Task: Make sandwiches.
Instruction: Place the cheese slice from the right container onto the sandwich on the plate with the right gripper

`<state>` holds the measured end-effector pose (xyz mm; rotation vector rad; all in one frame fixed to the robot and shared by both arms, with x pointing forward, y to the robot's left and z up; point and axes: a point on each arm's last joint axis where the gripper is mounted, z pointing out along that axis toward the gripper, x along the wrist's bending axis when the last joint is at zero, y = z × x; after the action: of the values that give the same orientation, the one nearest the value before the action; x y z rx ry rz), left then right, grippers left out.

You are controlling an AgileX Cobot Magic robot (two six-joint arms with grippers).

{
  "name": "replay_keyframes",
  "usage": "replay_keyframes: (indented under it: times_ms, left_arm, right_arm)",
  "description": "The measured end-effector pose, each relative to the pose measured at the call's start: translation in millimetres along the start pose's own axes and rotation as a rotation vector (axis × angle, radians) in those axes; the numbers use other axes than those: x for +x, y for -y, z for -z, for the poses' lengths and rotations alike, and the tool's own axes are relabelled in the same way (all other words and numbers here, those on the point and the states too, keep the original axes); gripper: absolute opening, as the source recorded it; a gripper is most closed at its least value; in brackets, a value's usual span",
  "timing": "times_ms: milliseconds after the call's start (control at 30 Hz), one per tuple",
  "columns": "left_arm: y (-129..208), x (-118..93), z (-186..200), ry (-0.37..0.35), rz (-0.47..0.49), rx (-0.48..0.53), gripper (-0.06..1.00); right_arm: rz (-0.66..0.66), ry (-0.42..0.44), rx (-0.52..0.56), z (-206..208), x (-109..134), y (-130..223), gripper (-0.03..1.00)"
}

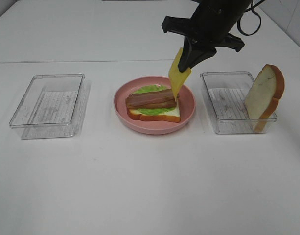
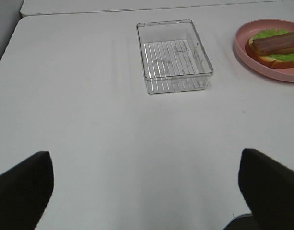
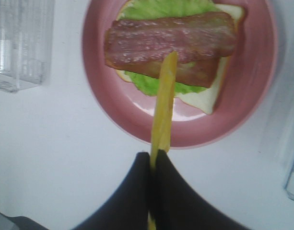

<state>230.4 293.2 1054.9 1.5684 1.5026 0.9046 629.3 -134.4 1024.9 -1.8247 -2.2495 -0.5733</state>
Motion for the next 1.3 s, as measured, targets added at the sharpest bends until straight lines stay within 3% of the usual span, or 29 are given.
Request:
replay_keyframes:
  times_ms: [267,333,367,433,533,733,1033,1300]
  left_arm:
    - [0.0,0.0,0.0,0.0,0.0,0.0,0.99]
    - [0.0,0.0,0.0,0.0,0.0,0.0,0.99]
    - [0.0,0.0,0.0,0.0,0.0,0.0,0.99]
    - [0.0,0.0,0.0,0.0,0.0,0.0,0.99]
    - [0.0,0.0,0.0,0.0,0.0,0.0,0.99]
    - [0.0,0.0,0.0,0.0,0.0,0.0,0.99]
    - [0.0,0.0,0.0,0.0,0.0,0.0,0.99]
    - [0.0,0.0,0.0,0.0,0.0,0.0,0.99]
  right_arm:
    - [-0.023,-0.078,-0.08,0.7,7.0,-7.4,0.0]
    - [-0.009,-0.121,-0.117,0.2,10.5,-11.2,0.0]
    - [0.002,-0.183,-0.139,-4.7,14.0,-15.0,0.0]
    - [0.005,-0.209,-0.142,-7.5,15.2,-16.1,0.0]
    - [-0.019,-0.334,-0.118,-30.4,16.9,-21.0,0.0]
    - [-0.062,-0.447,-0.078,-66.7,11.7,-25.5,0.0]
    - [-0.096,-0.461,-0.027,-99.9,0.4,-24.5,0.0]
    - [-0.058,-0.381,-0.043,-109.7,-8.6,-26.4,0.0]
